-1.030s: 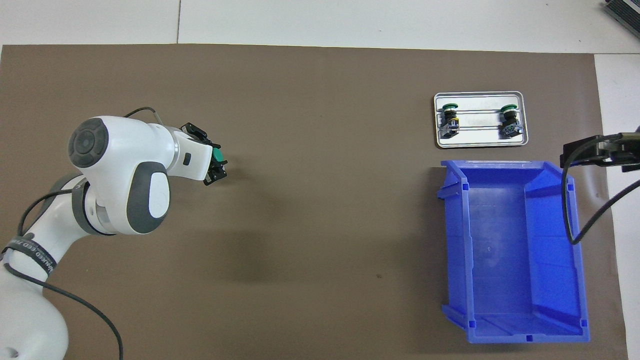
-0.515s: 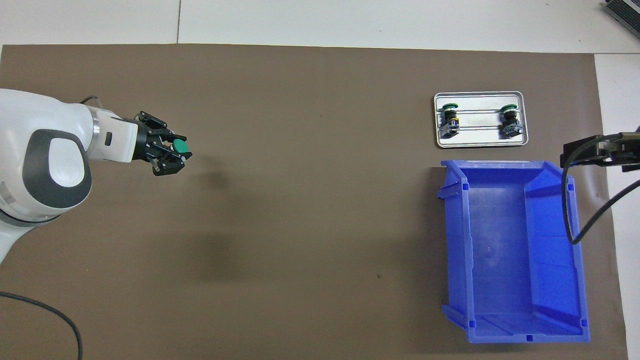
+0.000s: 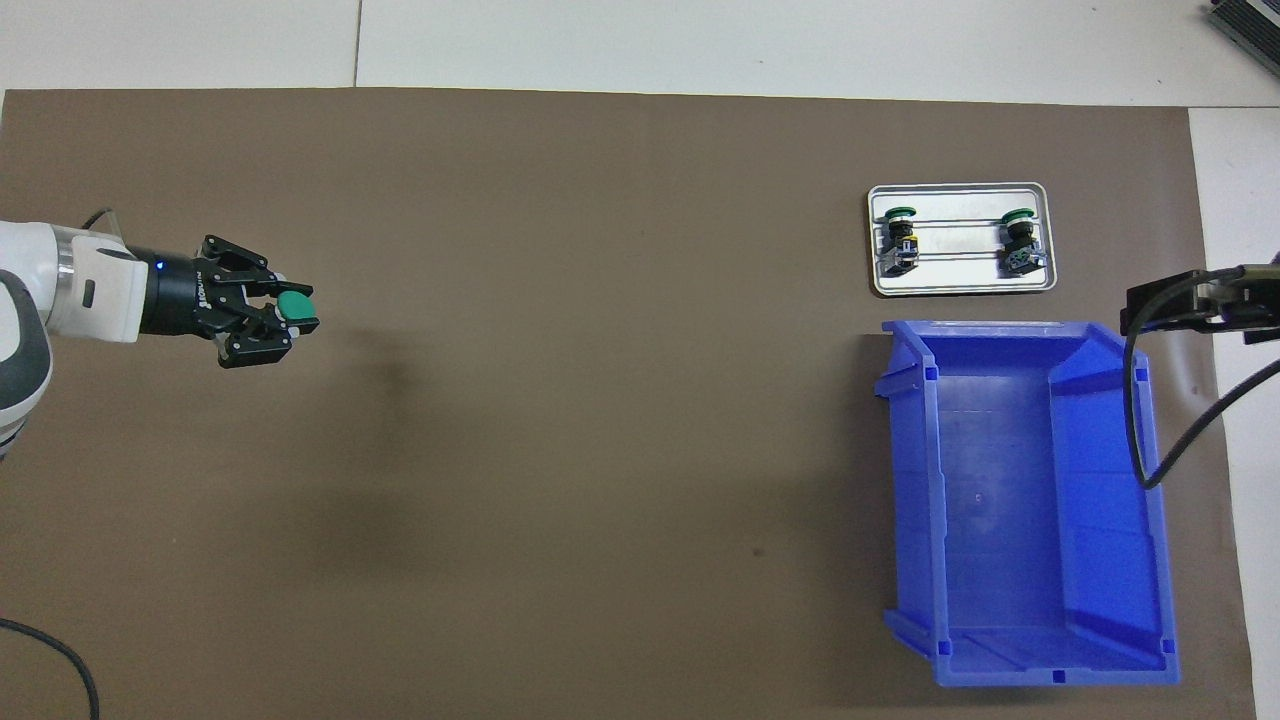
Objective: Place and press button with both arms
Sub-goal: 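Lift the button with the left gripper and pull it back toward the left arm, then move the held button with the left gripper back toward the table center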
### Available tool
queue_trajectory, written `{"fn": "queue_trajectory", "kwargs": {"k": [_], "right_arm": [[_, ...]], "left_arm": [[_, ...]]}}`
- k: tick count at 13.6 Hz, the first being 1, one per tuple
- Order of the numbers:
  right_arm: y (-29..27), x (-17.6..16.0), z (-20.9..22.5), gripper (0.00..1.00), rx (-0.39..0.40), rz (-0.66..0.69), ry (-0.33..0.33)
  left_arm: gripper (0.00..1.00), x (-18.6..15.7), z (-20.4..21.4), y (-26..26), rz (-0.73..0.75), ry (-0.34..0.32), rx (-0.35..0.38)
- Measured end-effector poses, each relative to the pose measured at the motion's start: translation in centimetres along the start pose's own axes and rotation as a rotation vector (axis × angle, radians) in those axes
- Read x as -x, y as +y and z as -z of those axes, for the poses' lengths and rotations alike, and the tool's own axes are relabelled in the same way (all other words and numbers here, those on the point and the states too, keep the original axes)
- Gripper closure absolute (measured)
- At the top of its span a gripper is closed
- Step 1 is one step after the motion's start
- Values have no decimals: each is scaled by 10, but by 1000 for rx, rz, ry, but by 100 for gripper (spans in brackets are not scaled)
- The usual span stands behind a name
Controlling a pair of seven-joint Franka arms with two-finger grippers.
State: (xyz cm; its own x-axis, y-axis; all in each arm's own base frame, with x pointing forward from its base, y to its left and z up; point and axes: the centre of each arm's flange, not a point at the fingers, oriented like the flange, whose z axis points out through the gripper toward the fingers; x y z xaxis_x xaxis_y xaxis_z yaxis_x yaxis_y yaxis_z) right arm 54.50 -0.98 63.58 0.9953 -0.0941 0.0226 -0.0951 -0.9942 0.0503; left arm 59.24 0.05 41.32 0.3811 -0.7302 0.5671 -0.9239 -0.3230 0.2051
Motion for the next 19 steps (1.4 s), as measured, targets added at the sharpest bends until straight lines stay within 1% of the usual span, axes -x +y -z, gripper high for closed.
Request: {"fn": "queue_trajectory", "kwargs": {"k": [2,5,9,11,13,16,18,19], "right_arm": [[0,0,0,0,0,0,0],[0,0,0,0,0,0,0],[0,0,0,0,0,0,0],[0,0,0,0,0,0,0],[0,0,0,0,0,0,0],[0,0,0,0,0,0,0],[0,0,0,0,0,0,0],[0,0,0,0,0,0,0]], "left_arm": [[59,14,12,-2,-4,26,15],[59,33,30,-2,26,104,33],[59,44,31,5,11,186,32],[59,53,28,14,-4,235,44],[59,57,25,22,-8,265,55],[59,47,22,28,-17,300,64],[59,27,11,32,-28,346,75],[59,11,0,36,-42,357,79]]}}
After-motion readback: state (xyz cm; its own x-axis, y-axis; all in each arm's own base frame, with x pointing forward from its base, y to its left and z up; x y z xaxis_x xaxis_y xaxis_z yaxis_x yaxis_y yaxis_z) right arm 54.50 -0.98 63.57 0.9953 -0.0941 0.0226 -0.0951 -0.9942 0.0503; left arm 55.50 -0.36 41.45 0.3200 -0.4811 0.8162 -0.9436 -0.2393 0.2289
